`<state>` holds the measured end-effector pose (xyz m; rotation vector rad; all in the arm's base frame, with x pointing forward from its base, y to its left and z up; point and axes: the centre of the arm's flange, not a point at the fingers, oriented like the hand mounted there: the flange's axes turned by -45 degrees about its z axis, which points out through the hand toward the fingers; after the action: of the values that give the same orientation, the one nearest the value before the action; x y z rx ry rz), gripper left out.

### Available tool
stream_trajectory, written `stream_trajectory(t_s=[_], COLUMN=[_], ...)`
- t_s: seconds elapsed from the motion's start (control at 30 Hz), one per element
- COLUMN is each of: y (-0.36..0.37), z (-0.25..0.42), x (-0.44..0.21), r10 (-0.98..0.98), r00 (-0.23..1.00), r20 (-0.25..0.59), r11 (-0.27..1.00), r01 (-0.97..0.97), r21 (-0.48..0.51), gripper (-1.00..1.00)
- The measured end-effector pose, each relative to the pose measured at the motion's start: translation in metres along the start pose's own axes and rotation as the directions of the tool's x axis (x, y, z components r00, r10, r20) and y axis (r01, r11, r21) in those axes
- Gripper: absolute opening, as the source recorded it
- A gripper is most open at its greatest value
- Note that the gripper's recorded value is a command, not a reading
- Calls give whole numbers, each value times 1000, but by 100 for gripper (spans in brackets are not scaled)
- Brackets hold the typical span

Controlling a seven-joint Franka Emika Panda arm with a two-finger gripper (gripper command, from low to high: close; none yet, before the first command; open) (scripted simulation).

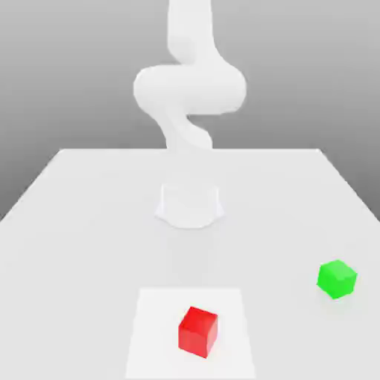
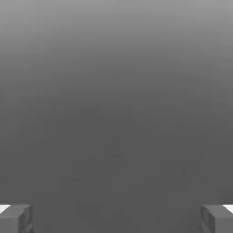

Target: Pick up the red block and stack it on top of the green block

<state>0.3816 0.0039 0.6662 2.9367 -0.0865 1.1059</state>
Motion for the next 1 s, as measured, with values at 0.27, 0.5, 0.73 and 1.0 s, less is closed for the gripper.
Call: stream_trajectory(t_s=[0.27,0.5,0.73,1.0], y=[-4,-2,-4,-4], z=[172,291,371,422], x=[-51,-138,-250,-301], r10=[125,240,350,363], r00=[961,867,725,705], r20=[247,436,593,609], r11=[991,969,937,932], r01=[-107,-187,-255,-263], r21=[-83,-161,-240,-251], gripper=[0,0,0,-100])
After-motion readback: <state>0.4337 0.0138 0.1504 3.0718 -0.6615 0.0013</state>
